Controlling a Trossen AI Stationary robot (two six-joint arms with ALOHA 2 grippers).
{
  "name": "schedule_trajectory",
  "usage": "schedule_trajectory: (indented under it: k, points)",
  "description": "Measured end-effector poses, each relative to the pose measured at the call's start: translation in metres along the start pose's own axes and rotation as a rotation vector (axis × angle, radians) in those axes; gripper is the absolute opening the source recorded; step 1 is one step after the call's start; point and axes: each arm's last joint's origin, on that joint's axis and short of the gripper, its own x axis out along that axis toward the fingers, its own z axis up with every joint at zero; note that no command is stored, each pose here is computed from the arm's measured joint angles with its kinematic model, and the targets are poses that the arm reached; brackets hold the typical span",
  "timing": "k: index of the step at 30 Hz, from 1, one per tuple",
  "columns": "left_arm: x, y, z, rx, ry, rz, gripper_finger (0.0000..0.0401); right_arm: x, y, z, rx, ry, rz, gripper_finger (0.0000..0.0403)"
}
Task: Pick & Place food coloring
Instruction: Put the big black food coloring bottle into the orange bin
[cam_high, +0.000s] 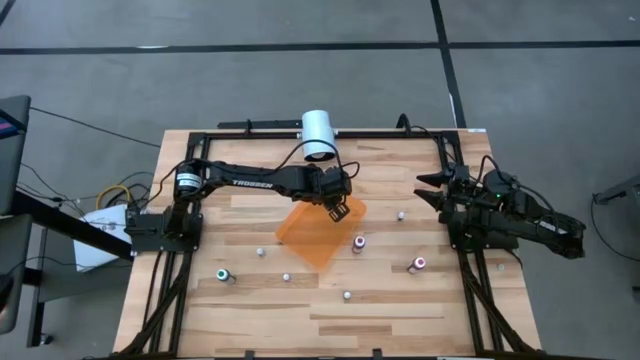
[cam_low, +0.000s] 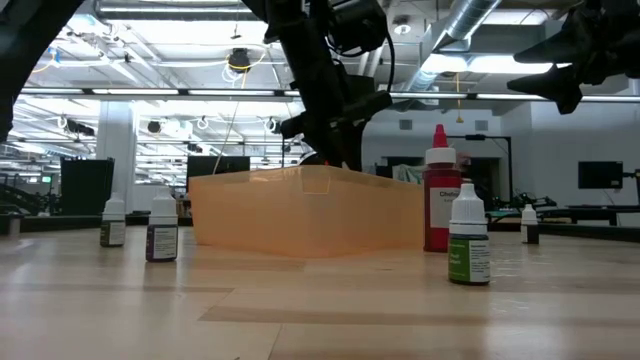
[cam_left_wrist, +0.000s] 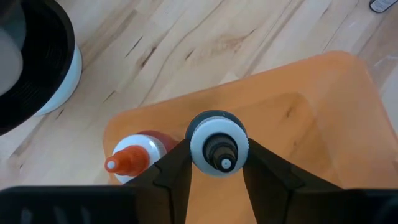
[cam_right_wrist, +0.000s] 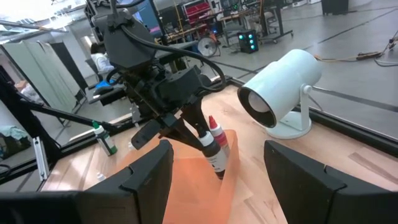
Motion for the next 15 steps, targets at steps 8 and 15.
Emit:
schedule_trajectory:
  k: [8,15]
  points:
    - [0.000,0.000,0.000,0.000,0.001,0.002,0.0166,0.000,0.000,0.000,0.000,0.000,0.000,0.0240]
    - [-0.013,0.002,0.009,-0.009,0.052,-0.038,0.0175,0.000,0.000,0.000,0.000,0.000,0.000,0.0240]
